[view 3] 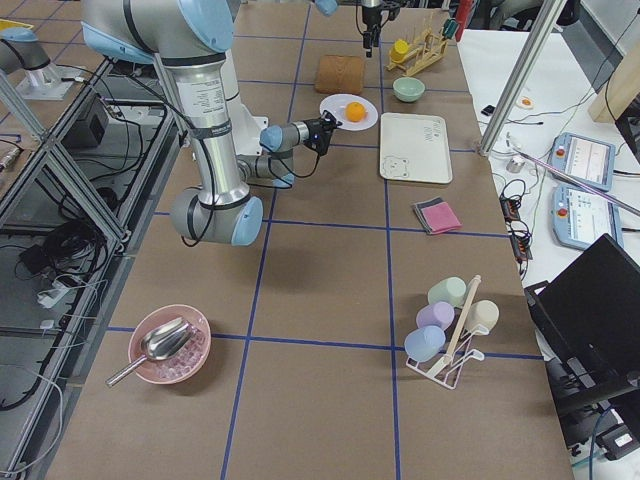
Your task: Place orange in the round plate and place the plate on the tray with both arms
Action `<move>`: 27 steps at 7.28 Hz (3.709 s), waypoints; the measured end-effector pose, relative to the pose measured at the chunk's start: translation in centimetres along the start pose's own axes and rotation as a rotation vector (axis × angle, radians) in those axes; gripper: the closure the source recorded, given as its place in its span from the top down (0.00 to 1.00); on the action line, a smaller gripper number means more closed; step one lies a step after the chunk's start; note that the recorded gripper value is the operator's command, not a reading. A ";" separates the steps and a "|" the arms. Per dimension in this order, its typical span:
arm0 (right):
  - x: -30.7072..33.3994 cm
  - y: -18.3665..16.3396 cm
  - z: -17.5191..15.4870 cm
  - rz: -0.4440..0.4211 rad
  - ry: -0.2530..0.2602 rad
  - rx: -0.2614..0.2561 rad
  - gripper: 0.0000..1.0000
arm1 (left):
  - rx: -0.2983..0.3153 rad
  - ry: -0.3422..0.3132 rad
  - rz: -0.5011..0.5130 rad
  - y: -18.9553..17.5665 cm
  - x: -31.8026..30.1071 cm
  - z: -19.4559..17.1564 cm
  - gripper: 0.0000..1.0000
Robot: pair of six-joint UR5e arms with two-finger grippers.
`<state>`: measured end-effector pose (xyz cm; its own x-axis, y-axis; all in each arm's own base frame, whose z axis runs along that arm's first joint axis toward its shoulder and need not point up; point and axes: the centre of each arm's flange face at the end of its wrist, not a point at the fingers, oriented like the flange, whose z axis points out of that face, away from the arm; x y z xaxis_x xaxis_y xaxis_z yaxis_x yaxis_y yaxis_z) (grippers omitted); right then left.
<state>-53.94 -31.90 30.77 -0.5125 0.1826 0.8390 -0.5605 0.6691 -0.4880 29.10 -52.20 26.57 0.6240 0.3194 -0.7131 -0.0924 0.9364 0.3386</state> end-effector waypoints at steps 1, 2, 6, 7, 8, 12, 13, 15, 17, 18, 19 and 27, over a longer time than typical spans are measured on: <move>-0.8 -2.3 2.1 0.018 -0.021 0.063 0.00 | 0.003 0.005 -0.003 0.0 -0.2 -0.5 0.99; -1.1 -4.8 5.8 0.031 -0.024 0.132 0.00 | 0.003 0.013 -0.004 0.0 -0.2 -0.8 0.99; -1.1 -8.9 18.3 0.058 0.148 0.361 0.00 | 0.006 0.023 -0.010 0.4 -0.1 -1.4 0.99; -0.2 -9.0 18.8 0.057 0.174 0.377 0.41 | 0.005 0.023 -0.010 0.4 -0.1 -1.4 0.99; 0.4 -9.0 18.9 0.054 0.189 0.382 0.99 | 0.005 0.023 -0.010 0.5 -0.1 -1.4 0.99; -0.6 -8.4 14.5 0.083 0.154 0.334 1.00 | 0.007 0.026 -0.018 0.5 0.1 -1.5 0.99; -0.9 -8.2 11.4 0.095 0.141 0.304 1.00 | 0.007 0.026 -0.019 0.5 0.2 -1.6 0.99; -1.7 -8.0 6.7 0.055 0.161 0.207 1.00 | 0.007 0.025 -0.020 0.5 0.1 -1.6 0.99; -2.6 -11.6 5.1 -0.206 0.257 0.046 1.00 | 0.001 0.017 -0.019 0.9 -0.6 -1.3 0.99; -3.1 -16.0 3.9 -0.353 0.316 -0.040 1.00 | -0.004 0.011 -0.018 1.3 -1.2 -1.0 0.99; -3.3 -21.4 1.5 -0.516 0.383 -0.146 1.00 | -0.012 -0.002 -0.002 2.0 -2.3 -0.7 0.99; -1.0 -51.5 -22.1 -1.260 0.913 -0.676 1.00 | -0.046 -0.130 0.213 7.6 -17.3 -3.2 0.99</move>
<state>-10.19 -50.65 60.38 0.6516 -0.5000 0.5705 0.1830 0.8334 0.5215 15.14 -50.11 39.51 0.6812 0.4916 -0.5425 -0.2658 0.8565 0.4425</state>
